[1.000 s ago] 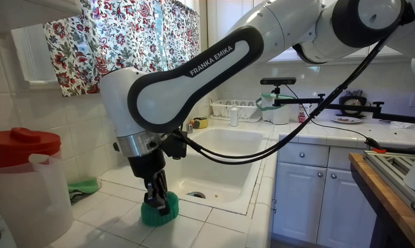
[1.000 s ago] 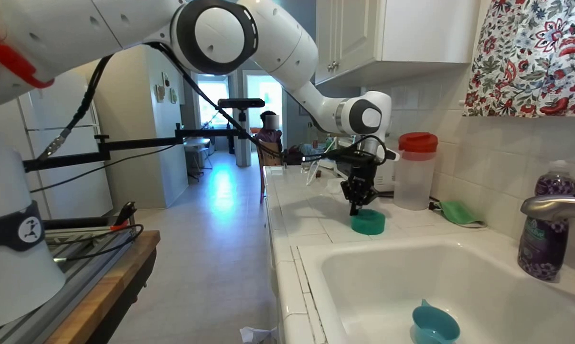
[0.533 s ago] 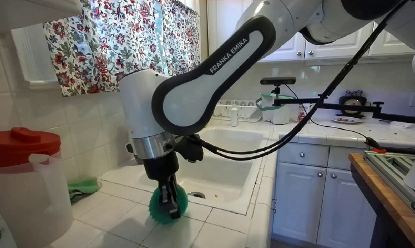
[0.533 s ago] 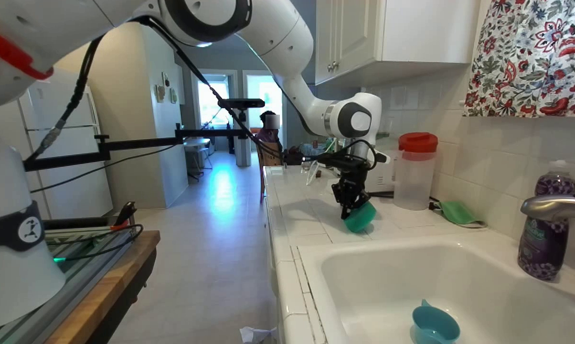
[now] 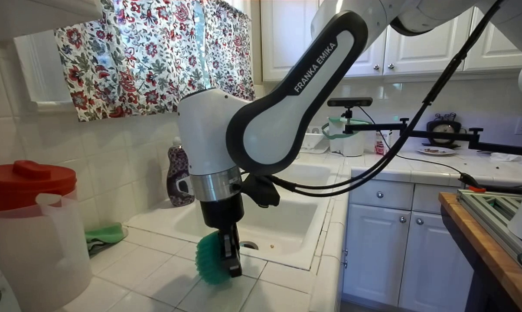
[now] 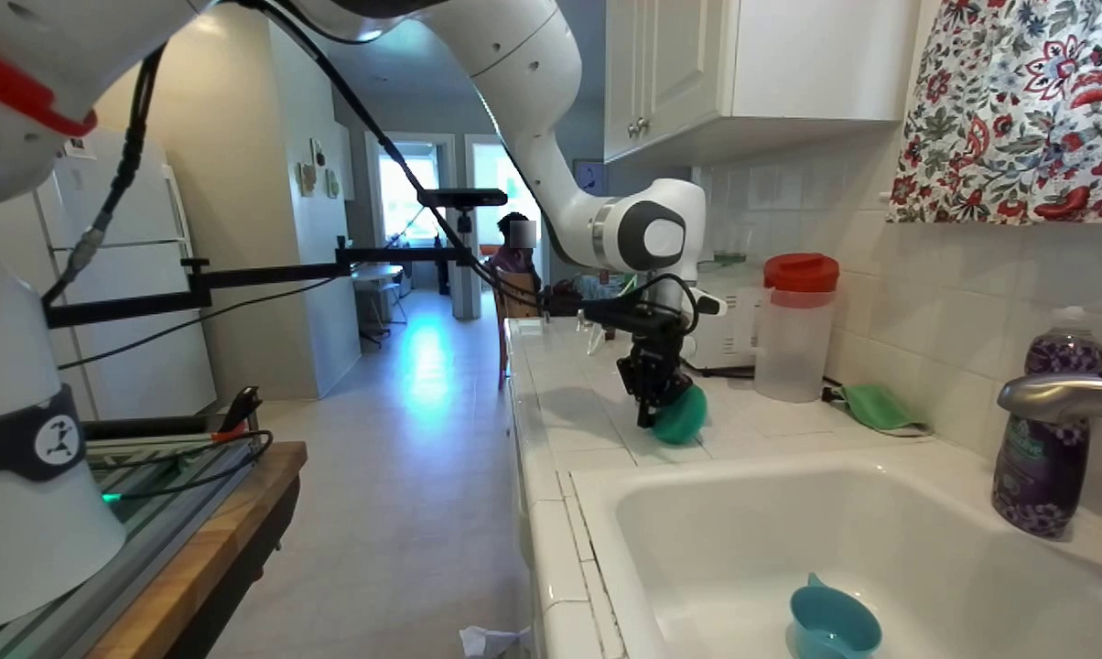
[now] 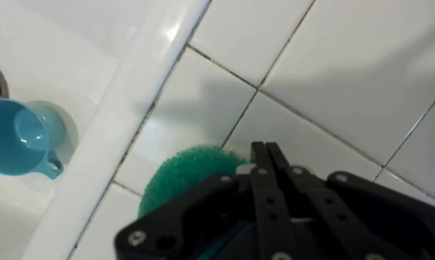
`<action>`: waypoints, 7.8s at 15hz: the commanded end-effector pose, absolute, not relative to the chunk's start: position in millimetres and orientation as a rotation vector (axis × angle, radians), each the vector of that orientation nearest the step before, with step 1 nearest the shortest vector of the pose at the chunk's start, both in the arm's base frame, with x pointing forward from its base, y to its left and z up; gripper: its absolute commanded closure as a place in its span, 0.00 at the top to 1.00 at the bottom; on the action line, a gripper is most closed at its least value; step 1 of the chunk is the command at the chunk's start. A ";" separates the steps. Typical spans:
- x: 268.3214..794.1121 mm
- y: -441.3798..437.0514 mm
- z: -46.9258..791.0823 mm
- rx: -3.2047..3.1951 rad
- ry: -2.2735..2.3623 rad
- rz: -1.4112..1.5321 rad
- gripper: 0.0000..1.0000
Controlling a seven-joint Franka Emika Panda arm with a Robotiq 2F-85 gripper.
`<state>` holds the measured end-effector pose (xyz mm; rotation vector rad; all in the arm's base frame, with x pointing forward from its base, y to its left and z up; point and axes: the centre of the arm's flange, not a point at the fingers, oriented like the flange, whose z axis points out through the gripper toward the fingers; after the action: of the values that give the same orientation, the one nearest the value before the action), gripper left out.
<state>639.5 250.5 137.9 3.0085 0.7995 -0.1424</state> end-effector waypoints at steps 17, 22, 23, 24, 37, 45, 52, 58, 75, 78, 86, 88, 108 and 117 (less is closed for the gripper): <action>629.3 240.4 168.3 2.933 0.901 0.052 0.84; 654.3 243.8 170.7 2.837 1.001 0.271 1.00; 659.4 247.7 170.7 2.834 1.011 0.302 1.00; 662.5 251.2 170.2 2.836 1.018 0.329 0.94; 659.0 271.6 165.2 2.848 1.036 0.473 0.00; 652.4 271.1 166.3 2.854 1.033 0.469 0.01; 623.4 269.9 165.9 2.864 1.053 0.406 0.53; 614.6 259.4 160.4 2.883 1.016 0.345 0.57; 649.9 254.0 136.9 2.989 1.029 0.314 0.00; 673.3 283.4 135.5 2.930 1.234 0.301 0.00; 693.6 278.6 125.3 2.963 1.340 0.214 0.00; 685.7 255.8 121.7 3.042 1.226 0.233 0.00; 597.3 163.1 112.7 3.200 0.141 0.559 0.00; 662.4 227.4 125.9 3.142 0.718 0.428 0.00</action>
<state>631.0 202.4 139.2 3.1738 0.4971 0.5187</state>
